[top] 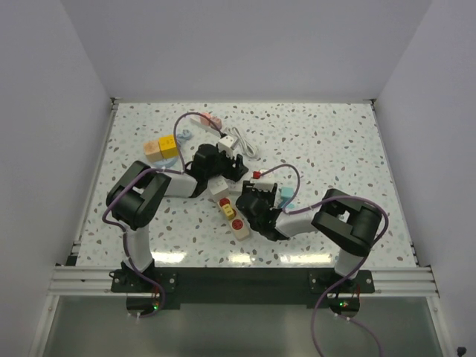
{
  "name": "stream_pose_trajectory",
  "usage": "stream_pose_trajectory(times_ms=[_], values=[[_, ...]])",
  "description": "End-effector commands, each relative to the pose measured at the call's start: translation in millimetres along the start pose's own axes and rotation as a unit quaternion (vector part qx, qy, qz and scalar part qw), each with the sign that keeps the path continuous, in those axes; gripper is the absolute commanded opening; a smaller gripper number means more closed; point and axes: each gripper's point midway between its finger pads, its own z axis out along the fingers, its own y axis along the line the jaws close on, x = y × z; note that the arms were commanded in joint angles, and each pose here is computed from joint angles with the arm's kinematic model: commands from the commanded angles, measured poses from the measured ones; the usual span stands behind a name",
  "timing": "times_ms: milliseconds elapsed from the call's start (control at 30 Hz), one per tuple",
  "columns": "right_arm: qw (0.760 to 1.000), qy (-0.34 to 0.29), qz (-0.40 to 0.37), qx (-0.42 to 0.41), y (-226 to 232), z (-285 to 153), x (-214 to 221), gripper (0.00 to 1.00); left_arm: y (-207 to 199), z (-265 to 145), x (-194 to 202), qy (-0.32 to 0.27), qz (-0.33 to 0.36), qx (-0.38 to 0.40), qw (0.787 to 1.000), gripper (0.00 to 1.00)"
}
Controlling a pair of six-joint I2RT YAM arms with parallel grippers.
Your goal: Insert the plug
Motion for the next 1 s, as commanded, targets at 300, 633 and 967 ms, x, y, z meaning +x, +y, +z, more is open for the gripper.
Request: stream_pose_trajectory(times_ms=[300,633,967], values=[[0.927,0.294,-0.231,-0.027,-71.4,-61.5,174.0,0.0,23.6,-10.2,42.5,0.066,-0.006,-0.042,0.997,0.66],[0.932,0.28,-0.227,-0.036,-59.3,-57.4,160.5,0.0,22.7,-9.9,40.8,0.064,-0.005,-0.04,0.997,0.66],[0.96,0.194,-0.195,-0.054,-28.5,-38.7,68.9,0.49,26.3,-6.0,41.4,0.068,-0.006,-0.045,0.997,0.66]])
